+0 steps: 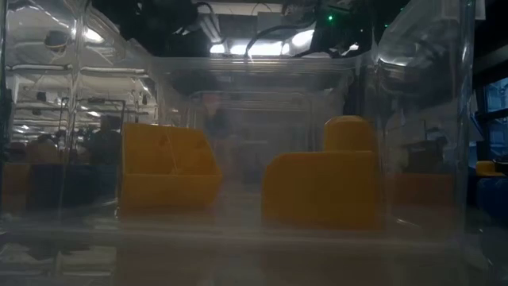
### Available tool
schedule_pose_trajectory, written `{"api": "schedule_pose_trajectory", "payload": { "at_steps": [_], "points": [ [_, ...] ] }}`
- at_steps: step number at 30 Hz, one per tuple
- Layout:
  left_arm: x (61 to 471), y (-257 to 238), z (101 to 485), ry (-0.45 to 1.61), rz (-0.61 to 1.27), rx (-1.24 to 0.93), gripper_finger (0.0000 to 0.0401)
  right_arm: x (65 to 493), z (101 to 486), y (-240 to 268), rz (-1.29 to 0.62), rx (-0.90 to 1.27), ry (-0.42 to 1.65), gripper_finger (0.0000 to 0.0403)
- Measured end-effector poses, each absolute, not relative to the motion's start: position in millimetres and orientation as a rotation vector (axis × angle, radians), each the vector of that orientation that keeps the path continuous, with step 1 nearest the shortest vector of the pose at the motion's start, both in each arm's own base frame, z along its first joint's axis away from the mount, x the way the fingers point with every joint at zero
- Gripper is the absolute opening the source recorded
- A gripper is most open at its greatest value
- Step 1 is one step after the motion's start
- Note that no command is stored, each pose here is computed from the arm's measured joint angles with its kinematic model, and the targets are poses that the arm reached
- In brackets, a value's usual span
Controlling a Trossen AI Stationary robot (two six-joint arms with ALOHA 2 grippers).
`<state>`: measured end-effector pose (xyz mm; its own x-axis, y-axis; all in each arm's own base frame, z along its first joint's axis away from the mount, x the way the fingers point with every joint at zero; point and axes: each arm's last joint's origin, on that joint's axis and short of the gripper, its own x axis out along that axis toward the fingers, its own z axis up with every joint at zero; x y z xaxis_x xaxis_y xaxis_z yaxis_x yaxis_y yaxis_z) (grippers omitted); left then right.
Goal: Sort blocks
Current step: Put the blue game piece into the top transparent bin, then put the orange game piece into the middle transparent bin
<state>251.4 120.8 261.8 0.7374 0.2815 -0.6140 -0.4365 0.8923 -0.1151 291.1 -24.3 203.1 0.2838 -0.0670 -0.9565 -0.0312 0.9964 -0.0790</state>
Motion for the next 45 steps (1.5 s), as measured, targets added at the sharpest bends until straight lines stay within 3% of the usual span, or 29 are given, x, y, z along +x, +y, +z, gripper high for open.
{"api": "schedule_pose_trajectory", "payload": {
  "at_steps": [7, 24, 45],
  "points": [
    [247, 119, 251, 0.76, 0.35, -0.145, 0.0182, 291, 203, -24, -0.024, -0.088, 1.283, 0.0157],
    [250, 121, 259, 0.652, 0.403, -0.236, 0.0182, 291, 202, -26, -0.082, -0.099, 1.29, 0.0157],
    [250, 121, 260, 0.652, 0.403, -0.235, 0.0182, 298, 222, -23, 0.025, -0.045, 1.263, 0.0157]
  ]
}}
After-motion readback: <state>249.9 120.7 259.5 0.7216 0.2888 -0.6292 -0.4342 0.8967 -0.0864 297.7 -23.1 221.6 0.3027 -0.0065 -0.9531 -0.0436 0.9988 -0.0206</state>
